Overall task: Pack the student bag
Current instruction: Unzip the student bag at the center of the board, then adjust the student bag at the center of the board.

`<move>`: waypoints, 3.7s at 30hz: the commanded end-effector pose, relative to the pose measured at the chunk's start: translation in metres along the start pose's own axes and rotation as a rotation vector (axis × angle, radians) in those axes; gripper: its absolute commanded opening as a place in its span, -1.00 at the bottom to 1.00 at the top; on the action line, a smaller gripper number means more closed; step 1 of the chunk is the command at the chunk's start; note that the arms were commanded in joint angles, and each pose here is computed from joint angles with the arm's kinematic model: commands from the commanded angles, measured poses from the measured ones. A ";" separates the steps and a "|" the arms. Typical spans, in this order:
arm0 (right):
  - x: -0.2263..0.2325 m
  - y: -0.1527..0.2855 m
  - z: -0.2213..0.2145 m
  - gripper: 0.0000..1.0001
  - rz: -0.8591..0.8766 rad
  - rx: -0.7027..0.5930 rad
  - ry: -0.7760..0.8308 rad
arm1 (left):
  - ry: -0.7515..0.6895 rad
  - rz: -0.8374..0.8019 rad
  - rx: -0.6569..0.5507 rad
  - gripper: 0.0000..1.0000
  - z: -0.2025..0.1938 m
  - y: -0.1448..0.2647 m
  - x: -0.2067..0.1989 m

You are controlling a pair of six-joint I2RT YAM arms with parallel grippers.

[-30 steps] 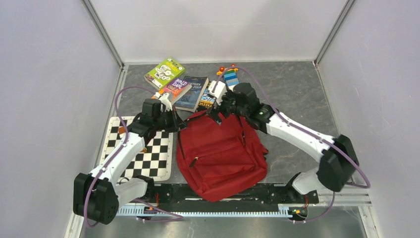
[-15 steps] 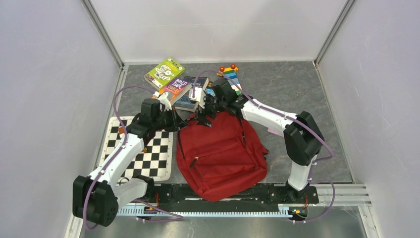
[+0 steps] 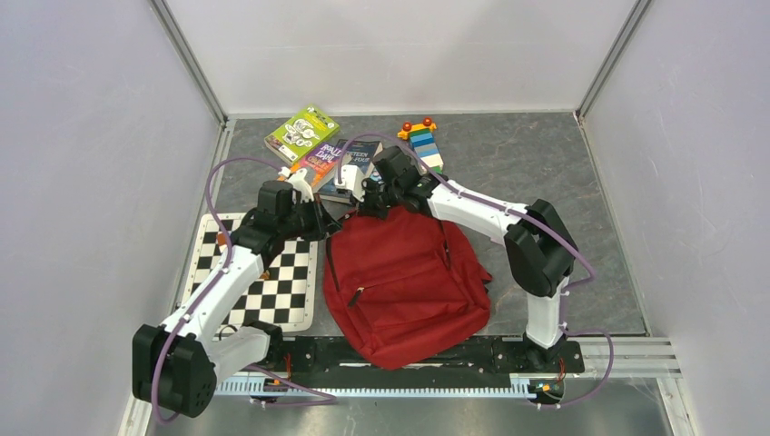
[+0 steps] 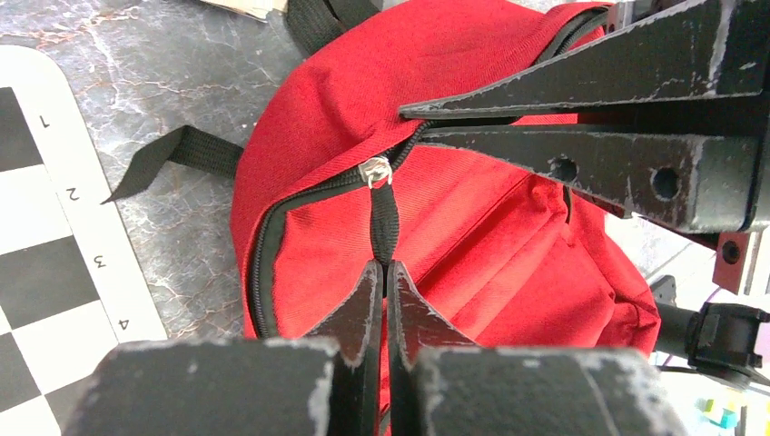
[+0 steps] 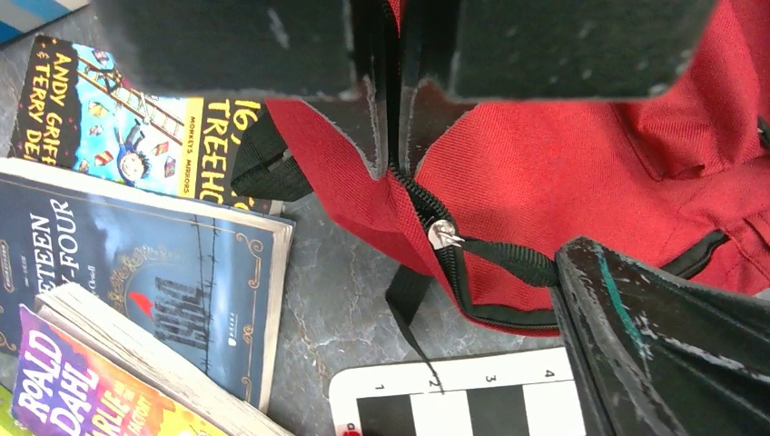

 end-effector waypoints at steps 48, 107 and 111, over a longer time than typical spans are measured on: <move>-0.104 0.216 0.067 -1.00 -1.080 -0.212 -0.394 | 0.153 -0.024 0.208 -0.96 -0.082 0.000 -0.004; -0.054 0.267 0.019 -1.00 -1.065 -0.067 -0.424 | 0.168 0.033 0.004 -0.96 -0.014 0.019 -0.017; -0.030 0.261 -0.019 -1.00 -1.015 0.063 -0.500 | 0.123 0.041 0.101 -0.96 -0.005 0.031 -0.009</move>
Point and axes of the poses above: each gripper's point midway between its finger pads, its own y axis back along the fingers, its own x axis along the line the jaws close on, z = x × y, the point moved 1 cm from there along y, back along the fingers, and after that the axes turned 4 degrees about -y, right-handed, at the moved point
